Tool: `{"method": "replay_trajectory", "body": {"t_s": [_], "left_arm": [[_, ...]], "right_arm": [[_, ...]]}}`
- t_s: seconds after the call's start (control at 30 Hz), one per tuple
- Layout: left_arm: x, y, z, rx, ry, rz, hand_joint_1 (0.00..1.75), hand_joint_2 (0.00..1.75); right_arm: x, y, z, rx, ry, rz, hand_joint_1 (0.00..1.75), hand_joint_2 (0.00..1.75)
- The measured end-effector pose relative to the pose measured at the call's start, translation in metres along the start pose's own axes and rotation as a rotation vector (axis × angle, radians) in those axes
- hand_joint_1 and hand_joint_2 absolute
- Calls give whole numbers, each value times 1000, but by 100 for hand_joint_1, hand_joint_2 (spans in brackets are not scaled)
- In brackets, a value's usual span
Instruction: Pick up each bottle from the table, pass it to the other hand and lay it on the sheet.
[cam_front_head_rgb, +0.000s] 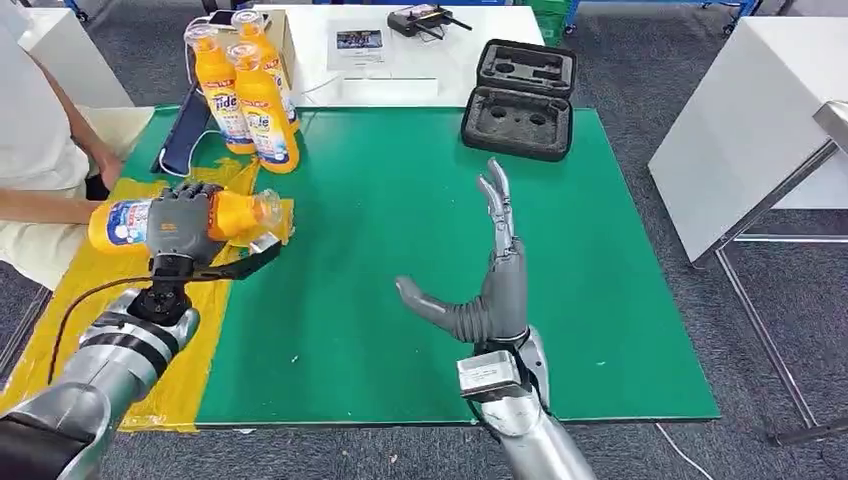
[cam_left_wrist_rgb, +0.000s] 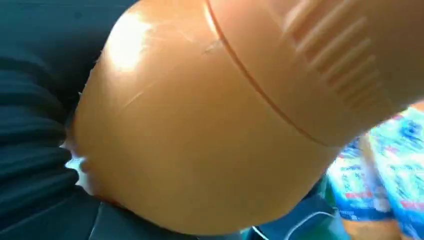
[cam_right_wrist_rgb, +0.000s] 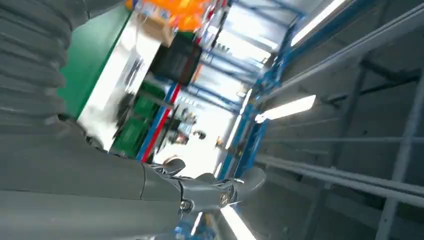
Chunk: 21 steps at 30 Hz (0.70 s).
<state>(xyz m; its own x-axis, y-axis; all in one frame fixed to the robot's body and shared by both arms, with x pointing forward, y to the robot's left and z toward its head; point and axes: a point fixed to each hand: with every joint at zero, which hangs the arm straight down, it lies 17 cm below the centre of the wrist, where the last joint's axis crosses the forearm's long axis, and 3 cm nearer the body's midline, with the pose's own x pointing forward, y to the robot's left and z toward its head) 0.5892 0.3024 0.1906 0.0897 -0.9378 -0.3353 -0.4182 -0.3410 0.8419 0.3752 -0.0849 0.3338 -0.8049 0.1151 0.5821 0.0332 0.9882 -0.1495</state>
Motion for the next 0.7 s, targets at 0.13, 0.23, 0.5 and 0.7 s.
{"method": "replay_trajectory", "body": {"t_s": [0.13,0.23,0.5,0.7], "left_arm": [[1,-1,1,-1,-8,-7,175,175],[7,-6,6,-8,-40,-30,175,175],[38,-61,53,-183,-150,-43,175,175],[50,-75,71,-241,-154,-10,0,175]], "right_arm": [[1,0,0,1,-2,-4,0,175],[3,2,0,9,-7,-16,0,175],[12,23,1,99,-28,-65,0,175],[10,31,2,124,-20,-67,0,175]]}}
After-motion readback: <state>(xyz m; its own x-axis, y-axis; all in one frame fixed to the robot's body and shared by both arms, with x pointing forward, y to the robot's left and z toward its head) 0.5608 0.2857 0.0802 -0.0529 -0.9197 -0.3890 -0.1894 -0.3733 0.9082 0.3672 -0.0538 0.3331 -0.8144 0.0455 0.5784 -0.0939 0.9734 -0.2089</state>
